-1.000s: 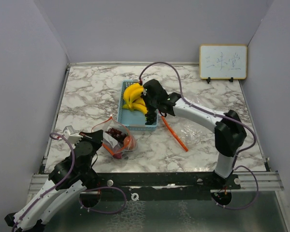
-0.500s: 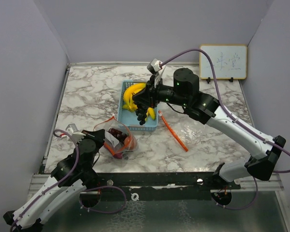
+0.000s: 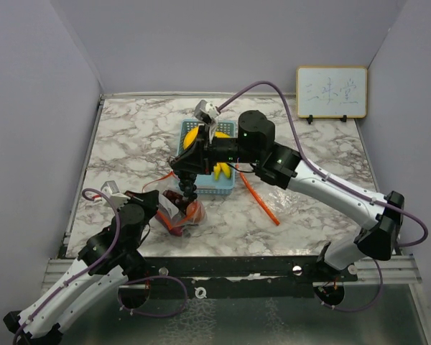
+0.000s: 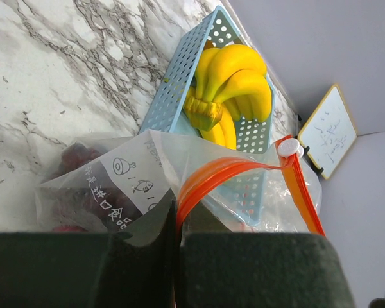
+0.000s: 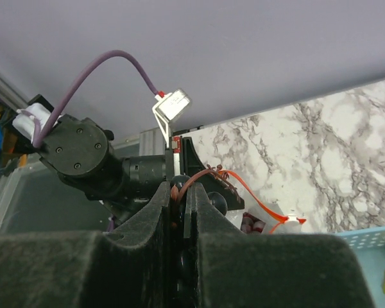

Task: Place the food in the zip-top bag and seal the zipper
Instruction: Place the fake fruit in the zipper food storage bag.

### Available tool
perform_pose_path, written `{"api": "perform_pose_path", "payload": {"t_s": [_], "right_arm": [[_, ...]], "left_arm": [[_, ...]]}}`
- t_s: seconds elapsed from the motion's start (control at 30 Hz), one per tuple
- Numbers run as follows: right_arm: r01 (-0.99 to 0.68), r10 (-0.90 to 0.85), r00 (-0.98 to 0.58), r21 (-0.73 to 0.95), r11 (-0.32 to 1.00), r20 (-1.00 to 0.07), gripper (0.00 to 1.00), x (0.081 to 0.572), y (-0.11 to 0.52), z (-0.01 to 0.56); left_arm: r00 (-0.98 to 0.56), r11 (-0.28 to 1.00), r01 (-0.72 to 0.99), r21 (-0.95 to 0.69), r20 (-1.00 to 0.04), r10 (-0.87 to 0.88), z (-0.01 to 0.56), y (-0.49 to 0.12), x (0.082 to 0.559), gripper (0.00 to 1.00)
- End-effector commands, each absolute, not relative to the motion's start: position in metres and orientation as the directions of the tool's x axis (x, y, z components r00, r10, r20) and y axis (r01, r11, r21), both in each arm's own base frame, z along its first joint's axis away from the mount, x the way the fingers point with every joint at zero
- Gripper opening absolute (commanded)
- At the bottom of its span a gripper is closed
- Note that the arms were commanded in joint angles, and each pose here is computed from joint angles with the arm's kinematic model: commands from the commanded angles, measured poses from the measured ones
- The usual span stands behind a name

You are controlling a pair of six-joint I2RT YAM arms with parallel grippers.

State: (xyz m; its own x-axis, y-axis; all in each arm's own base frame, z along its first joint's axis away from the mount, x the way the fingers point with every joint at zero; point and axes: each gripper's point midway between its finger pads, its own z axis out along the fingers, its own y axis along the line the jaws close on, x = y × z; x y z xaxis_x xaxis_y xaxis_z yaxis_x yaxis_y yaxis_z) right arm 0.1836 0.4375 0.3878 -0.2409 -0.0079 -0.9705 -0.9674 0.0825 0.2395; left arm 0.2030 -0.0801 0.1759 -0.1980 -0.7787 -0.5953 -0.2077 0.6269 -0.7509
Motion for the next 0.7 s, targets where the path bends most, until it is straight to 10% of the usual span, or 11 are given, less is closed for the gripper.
{"api": "perform_pose_path", "payload": {"t_s": [0.0,0.33,0.67], "right_arm": [[-0.966,0.014,-0.260,0.260,-0.006,-0.965,0.02,0.173,0.458,0.383],[-0.936,-0.120,-0.353,0.351,0.037,-0.928,0.07,0.168,0.483,0.310],[-0.930,-0.146,-0.344,0.315,0.191,-0.927,0.76,0.185,0.469,0.308]], "left_arm": [[-0.192,0.601,-0.161,-0.783,-0.573,-0.797,0.194,-0.084,0.202,0.00],[-0.177,0.604,-0.149,-0.783,-0.580,-0.795,0.200,-0.082,0.203,0.00],[-0.180,0.606,-0.151,-0.781,-0.581,-0.794,0.196,-0.082,0.203,0.00]]}}
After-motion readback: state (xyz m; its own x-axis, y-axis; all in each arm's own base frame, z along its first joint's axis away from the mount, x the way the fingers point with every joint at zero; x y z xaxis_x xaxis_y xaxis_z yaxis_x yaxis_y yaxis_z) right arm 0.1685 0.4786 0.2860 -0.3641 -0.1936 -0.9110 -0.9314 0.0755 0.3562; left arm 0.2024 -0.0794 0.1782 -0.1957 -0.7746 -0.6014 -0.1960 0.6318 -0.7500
